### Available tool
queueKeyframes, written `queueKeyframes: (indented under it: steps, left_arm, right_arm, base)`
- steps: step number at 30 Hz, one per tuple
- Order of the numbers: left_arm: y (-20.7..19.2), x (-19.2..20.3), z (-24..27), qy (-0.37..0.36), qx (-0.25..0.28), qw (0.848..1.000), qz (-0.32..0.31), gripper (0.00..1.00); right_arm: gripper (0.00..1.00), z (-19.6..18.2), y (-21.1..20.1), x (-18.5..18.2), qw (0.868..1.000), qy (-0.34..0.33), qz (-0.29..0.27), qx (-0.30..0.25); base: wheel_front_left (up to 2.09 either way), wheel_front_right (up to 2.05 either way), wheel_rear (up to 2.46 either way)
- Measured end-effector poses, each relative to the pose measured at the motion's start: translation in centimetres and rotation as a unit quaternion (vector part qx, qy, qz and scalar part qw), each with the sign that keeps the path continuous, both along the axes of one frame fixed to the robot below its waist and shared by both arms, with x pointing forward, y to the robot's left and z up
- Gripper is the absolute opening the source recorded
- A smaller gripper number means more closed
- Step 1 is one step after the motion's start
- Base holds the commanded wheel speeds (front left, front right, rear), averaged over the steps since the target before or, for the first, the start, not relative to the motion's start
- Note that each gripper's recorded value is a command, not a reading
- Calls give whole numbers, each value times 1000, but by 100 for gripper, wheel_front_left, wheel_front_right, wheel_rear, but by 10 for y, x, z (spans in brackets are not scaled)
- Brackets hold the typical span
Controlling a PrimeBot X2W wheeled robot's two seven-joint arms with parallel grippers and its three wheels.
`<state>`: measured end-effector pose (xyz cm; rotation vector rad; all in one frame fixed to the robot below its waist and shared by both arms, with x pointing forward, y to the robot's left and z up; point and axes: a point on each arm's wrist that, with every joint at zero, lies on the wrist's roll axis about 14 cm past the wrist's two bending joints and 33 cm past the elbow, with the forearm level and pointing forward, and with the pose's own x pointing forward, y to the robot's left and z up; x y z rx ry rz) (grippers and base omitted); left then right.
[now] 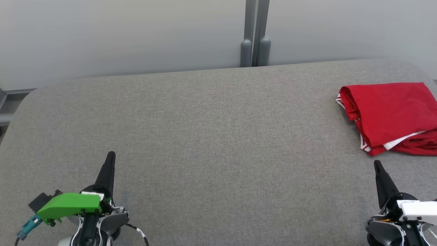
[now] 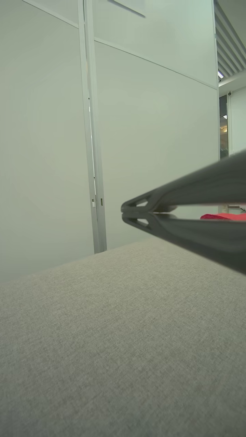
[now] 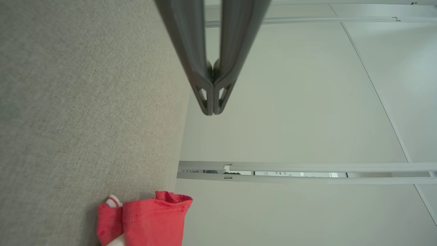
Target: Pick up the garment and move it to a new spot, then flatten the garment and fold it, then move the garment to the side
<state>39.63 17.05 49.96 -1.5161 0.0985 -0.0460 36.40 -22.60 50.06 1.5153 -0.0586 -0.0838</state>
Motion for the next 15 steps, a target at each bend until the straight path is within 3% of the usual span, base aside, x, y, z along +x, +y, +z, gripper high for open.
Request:
queueKeyframes:
  steps: [15]
  left_arm:
    - [-3, 2, 6, -8, -28, 1000, -5, 0]
  right_arm:
    - [0, 3, -4, -2, 1000, -9, -5, 29]
  base:
    - [0, 0, 0]
